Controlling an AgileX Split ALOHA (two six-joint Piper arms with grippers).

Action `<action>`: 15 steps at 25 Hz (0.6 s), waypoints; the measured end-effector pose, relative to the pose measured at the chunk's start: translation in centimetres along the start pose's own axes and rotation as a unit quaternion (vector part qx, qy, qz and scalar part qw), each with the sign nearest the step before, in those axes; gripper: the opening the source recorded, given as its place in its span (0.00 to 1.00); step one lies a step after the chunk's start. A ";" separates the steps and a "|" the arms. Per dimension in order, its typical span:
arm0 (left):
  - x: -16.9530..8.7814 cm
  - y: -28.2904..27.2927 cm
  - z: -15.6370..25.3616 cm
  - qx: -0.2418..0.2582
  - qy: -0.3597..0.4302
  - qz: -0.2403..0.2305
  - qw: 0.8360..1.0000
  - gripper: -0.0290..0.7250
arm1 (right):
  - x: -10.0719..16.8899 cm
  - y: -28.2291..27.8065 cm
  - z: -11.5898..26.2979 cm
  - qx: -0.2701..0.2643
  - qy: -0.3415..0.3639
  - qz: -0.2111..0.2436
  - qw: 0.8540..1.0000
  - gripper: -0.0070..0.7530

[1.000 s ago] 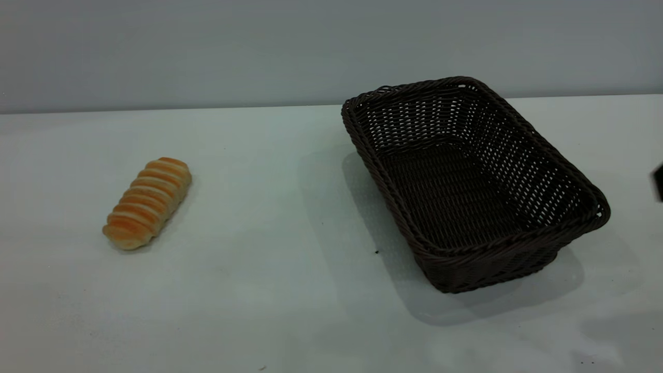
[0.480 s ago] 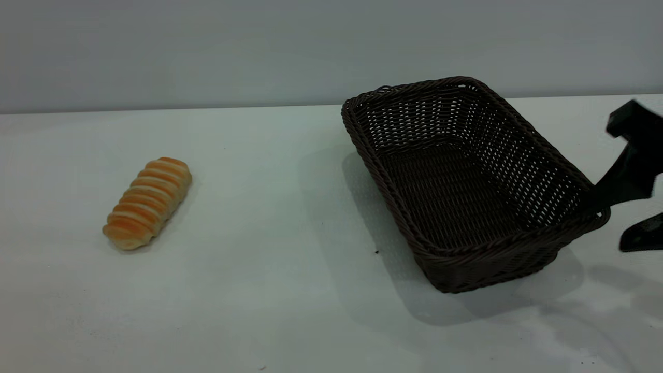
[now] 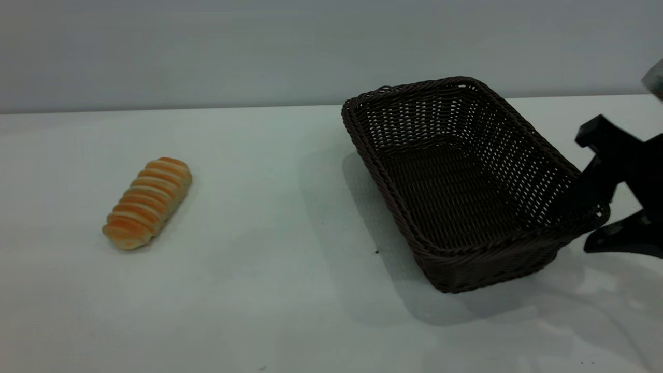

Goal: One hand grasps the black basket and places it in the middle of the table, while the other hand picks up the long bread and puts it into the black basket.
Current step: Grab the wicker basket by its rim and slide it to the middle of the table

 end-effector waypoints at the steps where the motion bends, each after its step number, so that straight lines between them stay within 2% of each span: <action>1: 0.0 0.0 0.0 0.000 0.000 0.000 1.000 0.61 | 0.0 0.4 -0.2 0.003 0.002 0.001 1.000 0.63; 6: 0.0 0.0 0.0 0.000 0.000 0.000 1.000 0.61 | -0.5 2.8 -1.1 0.016 0.032 0.010 0.999 0.62; 8: 0.0 0.0 0.0 0.000 0.000 0.000 1.000 0.61 | -0.8 3.8 -1.3 0.024 0.051 0.017 0.998 0.58; 15: 0.0 0.0 0.3 0.013 0.000 -0.002 1.000 0.61 | -0.9 4.8 -1.7 0.027 0.088 0.015 0.996 0.22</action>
Point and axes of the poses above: a point on each arm's last joint axis where the gripper is mounted, y pointing out along that axis toward the gripper, x along the wrist's bending axis when the last joint is at zero, z = x × y, the point moved 2 cm from there along y, pointing out along that axis toward the gripper, and after that the axes turned 6 degrees about -y, right-handed, at the moved point
